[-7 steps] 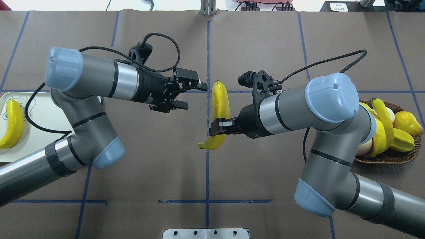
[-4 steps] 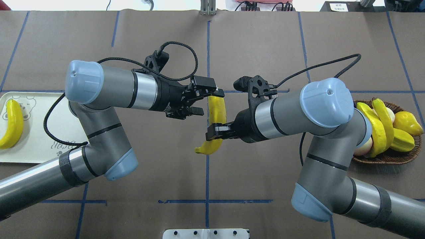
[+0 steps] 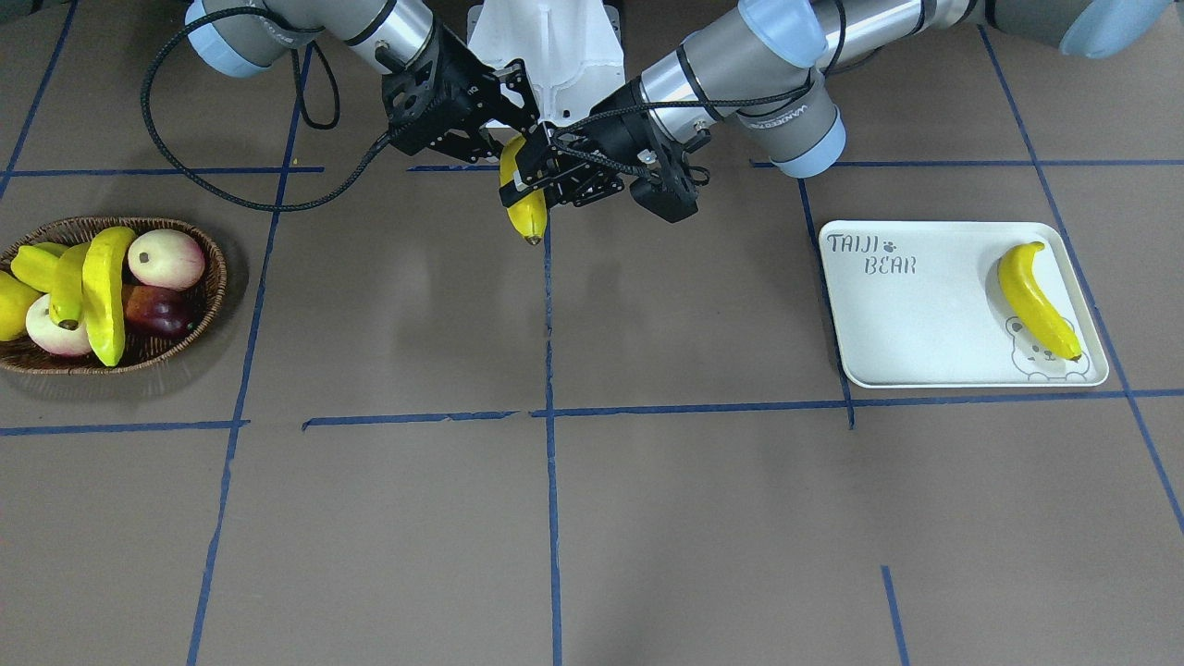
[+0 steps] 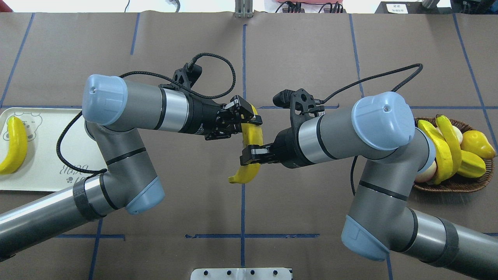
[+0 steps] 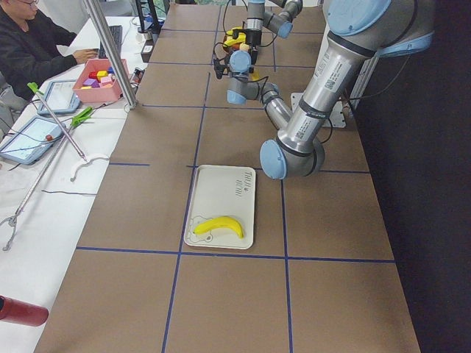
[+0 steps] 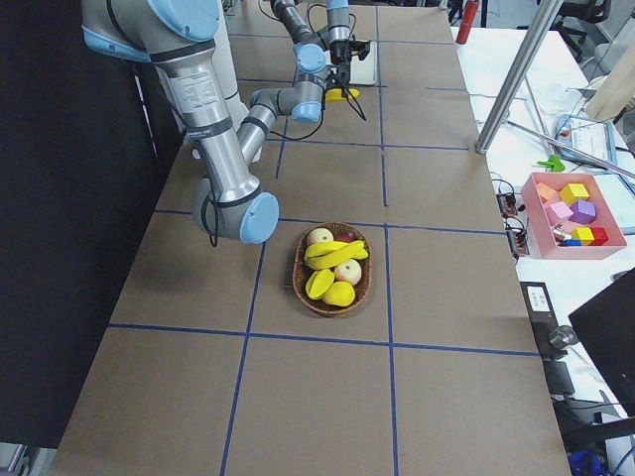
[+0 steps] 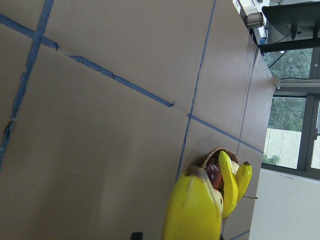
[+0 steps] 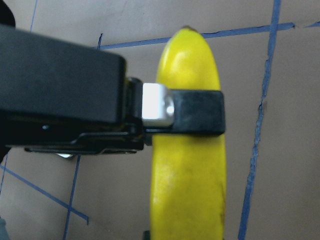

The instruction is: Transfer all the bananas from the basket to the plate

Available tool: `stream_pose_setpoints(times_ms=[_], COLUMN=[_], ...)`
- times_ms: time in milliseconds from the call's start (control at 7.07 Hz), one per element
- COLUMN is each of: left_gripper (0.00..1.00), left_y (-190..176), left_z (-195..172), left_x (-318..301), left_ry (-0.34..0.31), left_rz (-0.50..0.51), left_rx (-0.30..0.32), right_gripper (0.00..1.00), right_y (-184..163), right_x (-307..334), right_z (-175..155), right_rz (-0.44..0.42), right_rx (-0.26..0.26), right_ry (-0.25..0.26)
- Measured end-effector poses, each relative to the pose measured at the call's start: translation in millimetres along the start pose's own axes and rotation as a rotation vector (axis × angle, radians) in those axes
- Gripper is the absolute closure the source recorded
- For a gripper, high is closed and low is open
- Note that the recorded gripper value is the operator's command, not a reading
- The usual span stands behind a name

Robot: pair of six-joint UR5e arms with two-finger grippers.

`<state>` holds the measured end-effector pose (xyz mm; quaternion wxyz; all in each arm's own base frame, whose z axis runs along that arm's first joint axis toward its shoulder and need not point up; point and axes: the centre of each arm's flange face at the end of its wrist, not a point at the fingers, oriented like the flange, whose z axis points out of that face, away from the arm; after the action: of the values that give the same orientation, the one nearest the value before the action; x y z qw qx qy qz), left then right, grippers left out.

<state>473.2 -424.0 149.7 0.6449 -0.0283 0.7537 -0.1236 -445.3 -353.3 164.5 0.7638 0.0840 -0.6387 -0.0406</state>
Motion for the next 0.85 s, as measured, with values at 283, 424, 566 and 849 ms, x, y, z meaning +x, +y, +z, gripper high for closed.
stream_pose_setpoints(times_ms=[283, 424, 566, 849], left_gripper=[1.0, 1.0, 1.0, 1.0], left_y=[5.3, 5.3, 3.3, -27.6], left_z=[-4.2, -5.9, -7.6, -19.7], left_x=[7.0, 7.4, 6.3, -1.3], left_ry=[-0.012, -0.02, -0.026, -0.112], left_rz=[-0.011, -0.015, -0.017, -0.048], left_rx=[-0.003, 0.001, 0.006, 0.058], right_gripper=[0.0, 0.0, 0.0, 0.0], right_y=[-2.0, -2.3, -4.2, -6.3], right_x=[-3.1, -4.1, -4.9, -6.4], right_z=[-0.5, -2.1, -5.5, -26.1], right_rz=[0.008, 0.016, 0.019, 0.017], right_rx=[0.004, 0.005, 0.009, 0.023], right_ry=[-0.003, -0.006, -0.01, -0.024])
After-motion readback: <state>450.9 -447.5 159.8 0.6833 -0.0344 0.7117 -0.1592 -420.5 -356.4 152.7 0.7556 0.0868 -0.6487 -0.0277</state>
